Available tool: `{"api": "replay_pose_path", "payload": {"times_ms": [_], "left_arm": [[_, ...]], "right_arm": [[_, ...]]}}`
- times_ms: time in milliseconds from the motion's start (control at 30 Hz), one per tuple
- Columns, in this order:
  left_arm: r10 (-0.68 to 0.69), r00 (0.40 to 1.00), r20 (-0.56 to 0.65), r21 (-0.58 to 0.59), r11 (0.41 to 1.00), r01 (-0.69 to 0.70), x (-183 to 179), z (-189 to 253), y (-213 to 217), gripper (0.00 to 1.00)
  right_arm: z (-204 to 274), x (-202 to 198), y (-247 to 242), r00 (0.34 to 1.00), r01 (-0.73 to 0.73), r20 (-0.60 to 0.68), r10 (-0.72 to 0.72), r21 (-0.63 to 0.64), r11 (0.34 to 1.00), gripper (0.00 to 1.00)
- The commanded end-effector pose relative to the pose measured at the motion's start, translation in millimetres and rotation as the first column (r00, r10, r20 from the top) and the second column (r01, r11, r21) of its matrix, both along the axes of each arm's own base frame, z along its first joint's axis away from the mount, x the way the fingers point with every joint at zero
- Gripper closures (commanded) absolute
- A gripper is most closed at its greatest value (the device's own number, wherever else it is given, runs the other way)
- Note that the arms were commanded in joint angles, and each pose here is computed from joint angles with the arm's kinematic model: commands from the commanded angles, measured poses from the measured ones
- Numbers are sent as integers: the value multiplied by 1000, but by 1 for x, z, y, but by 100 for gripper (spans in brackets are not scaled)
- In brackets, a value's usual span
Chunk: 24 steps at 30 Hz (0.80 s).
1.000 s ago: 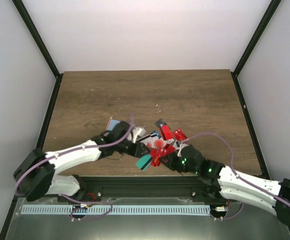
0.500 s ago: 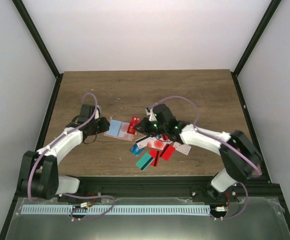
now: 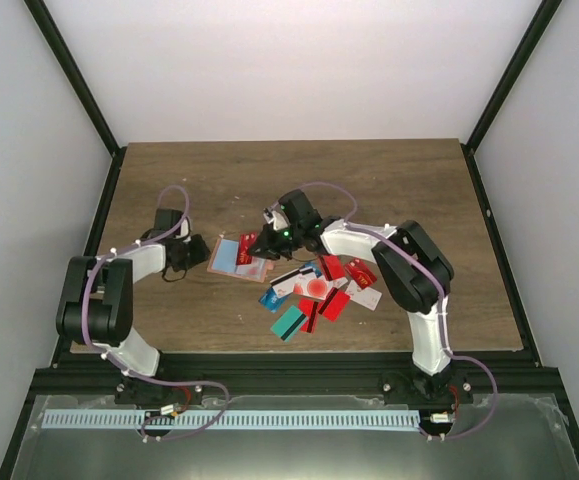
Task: Put the credit cards into the card holder
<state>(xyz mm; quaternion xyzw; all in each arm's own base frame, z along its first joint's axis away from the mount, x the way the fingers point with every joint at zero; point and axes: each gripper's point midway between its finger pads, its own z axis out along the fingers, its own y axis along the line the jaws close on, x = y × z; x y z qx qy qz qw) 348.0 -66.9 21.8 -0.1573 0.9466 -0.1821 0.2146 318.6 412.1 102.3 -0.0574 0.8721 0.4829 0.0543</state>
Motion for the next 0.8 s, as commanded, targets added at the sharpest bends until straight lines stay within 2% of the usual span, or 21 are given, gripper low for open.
{"api": "replay_pose_path", "payload": {"times_ms": [0, 267, 533, 767], "left_arm": [[-53, 998, 20, -65, 996, 54, 9, -4, -14, 73], [-105, 994, -17, -147, 984, 101, -17, -14, -36, 74], [-154, 988, -8, -207, 967, 149, -34, -5, -62, 74], [-124, 992, 24, -121, 985, 126, -26, 9, -50, 74]], "right_arm": [[-11, -1, -3, 997, -50, -54, 50, 0, 999, 99], [-28, 0, -23, 995, -48, -84, 45, -31, 998, 99], [-33, 1, -31, 994, -70, -91, 67, -33, 997, 99], [-37, 7, -41, 997, -45, -69, 40, -73, 996, 99]]}}
